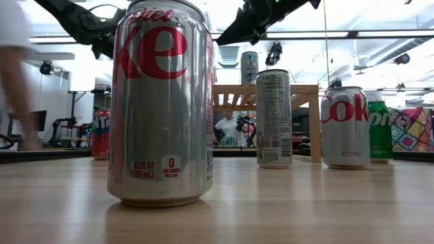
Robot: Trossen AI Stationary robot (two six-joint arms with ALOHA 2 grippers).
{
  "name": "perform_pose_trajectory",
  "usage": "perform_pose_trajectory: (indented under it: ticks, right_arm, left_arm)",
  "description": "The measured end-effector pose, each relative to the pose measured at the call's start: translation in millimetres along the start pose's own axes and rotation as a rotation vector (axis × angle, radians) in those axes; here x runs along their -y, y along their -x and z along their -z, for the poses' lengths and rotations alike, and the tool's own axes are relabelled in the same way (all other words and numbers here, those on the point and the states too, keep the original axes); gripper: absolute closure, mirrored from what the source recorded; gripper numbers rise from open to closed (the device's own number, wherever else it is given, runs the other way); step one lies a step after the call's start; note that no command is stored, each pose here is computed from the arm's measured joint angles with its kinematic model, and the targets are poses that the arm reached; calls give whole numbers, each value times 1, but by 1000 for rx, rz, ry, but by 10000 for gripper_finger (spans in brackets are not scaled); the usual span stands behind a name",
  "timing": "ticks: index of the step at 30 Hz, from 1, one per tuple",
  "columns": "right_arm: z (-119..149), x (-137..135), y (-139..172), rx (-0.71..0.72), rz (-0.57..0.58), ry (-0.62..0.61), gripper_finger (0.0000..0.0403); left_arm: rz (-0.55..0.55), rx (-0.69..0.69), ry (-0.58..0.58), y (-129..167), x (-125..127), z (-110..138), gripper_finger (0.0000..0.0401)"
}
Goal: Place canned beverage on shelf
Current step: Put the middle left green soda can on the shelf
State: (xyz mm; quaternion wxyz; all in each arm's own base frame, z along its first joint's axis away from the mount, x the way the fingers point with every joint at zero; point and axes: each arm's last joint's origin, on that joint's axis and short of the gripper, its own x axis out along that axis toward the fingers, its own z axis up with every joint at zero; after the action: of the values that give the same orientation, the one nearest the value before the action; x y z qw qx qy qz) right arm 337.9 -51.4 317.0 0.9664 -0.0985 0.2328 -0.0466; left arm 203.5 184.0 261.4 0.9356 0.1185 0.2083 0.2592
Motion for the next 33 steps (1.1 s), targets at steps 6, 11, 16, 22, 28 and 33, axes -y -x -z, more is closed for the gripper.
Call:
perform_pose_trajectory:
  ticks: [6, 11, 16, 22, 28, 33]
  right_arm:
    - [0, 0, 0, -1, 0, 14, 394]
    - [0, 0, 0, -1, 0, 26, 394]
    - [1, 0, 0, -4, -1, 27, 394]
    - [3, -1, -1, -9, -2, 25, 394]
    - [3, -1, -1, -11, -3, 25, 394]
    - [3, -1, -1, -11, -3, 25, 394]
  left_arm:
    - [30, -51, 5, 14, 2, 0, 401]
    - [-41, -92, -29, 29, 0, -3, 401]
    - [-175, -158, -70, 30, -4, -2, 401]
    - [-189, -155, -73, 23, -5, 0, 401]
    - [-201, -130, -73, 22, -6, -2, 401]
    - [-207, -112, -70, 22, -6, -4, 401]
